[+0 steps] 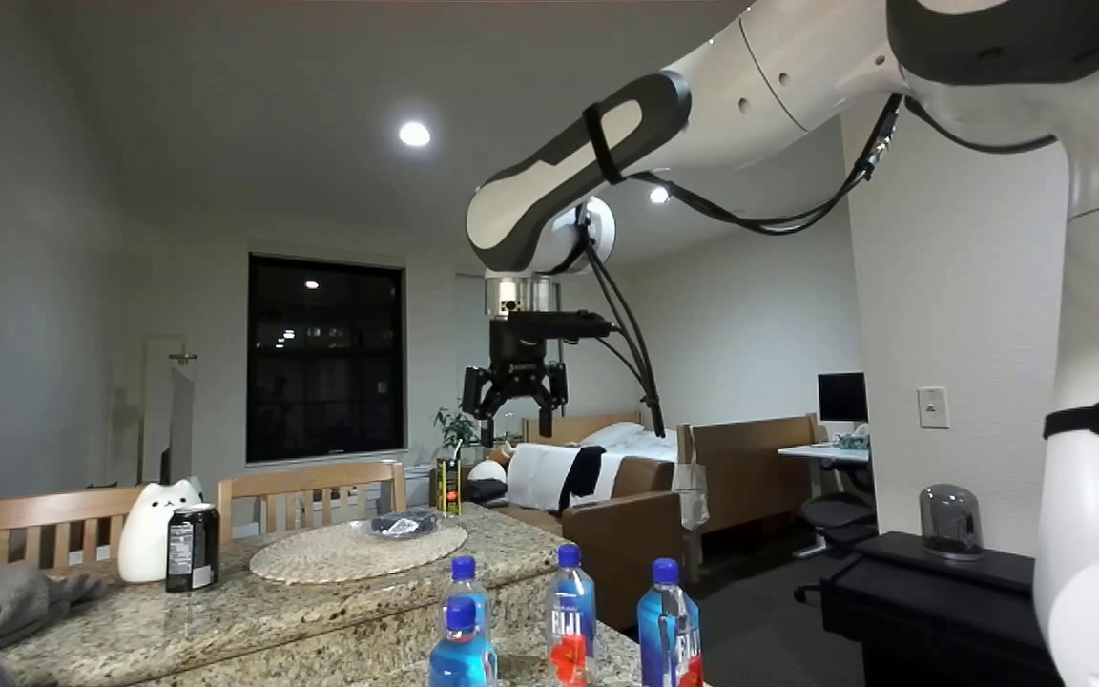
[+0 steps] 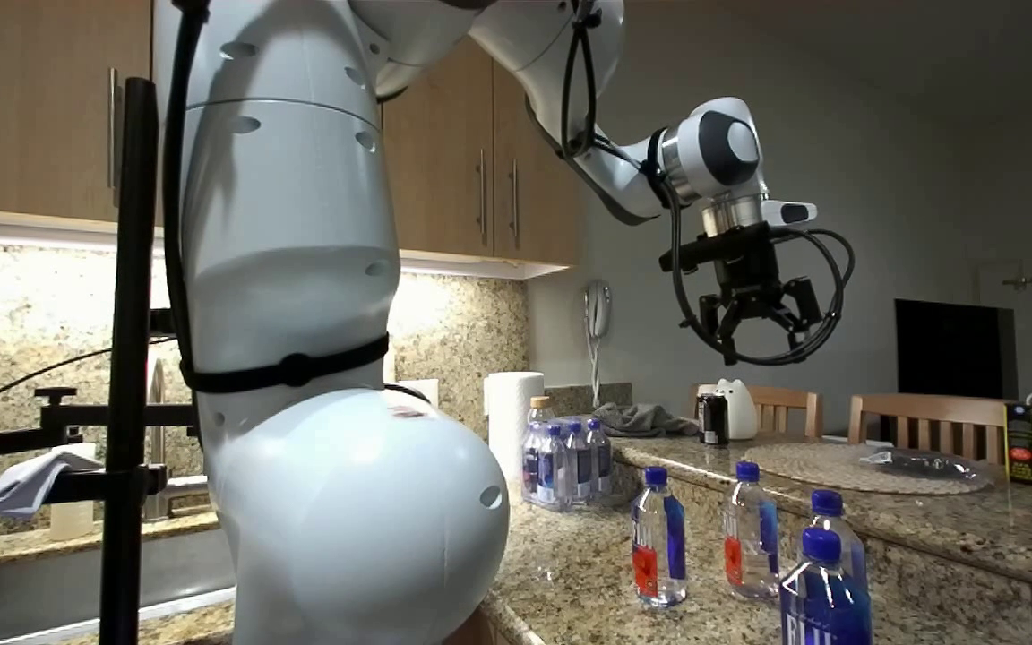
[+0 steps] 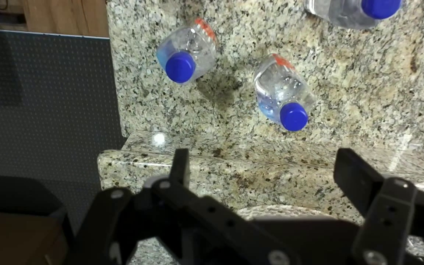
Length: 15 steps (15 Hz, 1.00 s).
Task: Put the bottles in a straight line
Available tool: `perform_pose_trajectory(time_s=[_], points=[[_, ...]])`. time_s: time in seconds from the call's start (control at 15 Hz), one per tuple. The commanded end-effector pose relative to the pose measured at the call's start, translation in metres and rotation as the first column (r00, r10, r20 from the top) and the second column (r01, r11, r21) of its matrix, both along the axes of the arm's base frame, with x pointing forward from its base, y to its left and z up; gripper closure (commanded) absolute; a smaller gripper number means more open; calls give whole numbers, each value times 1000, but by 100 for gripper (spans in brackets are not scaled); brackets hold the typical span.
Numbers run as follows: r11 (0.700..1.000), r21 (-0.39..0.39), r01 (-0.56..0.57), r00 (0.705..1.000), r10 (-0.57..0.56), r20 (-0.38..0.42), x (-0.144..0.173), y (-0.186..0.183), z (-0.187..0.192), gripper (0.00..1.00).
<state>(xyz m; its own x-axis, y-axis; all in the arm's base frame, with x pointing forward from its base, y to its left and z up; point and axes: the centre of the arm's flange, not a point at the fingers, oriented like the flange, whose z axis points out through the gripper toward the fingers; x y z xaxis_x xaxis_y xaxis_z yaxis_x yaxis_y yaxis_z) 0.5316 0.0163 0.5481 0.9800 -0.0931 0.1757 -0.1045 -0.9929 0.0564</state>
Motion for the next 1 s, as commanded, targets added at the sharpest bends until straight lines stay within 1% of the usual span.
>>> perform_pose_trajectory(time_s=[0.0,0.07,0.13,0.27,0.47,0.6,0.73,0.87,0.93], points=[[999,-4,51,998,-50,26,2,-7,-6,0],[994,4,106,993,-107,41,2,-12,-7,0],[987,31,159,986,-161,41,2,-16,-9,0],[960,51,275,960,-277,37,1,-20,-17,0],[903,66,425,901,-429,64,-2,-20,-26,0],[854,75,515,849,-520,89,-8,-15,-34,0],[800,90,593,791,-600,121,-15,-12,-42,0],[730,101,676,720,-683,126,-18,-17,-47,0],[689,110,716,681,-725,106,-20,-20,-48,0]])
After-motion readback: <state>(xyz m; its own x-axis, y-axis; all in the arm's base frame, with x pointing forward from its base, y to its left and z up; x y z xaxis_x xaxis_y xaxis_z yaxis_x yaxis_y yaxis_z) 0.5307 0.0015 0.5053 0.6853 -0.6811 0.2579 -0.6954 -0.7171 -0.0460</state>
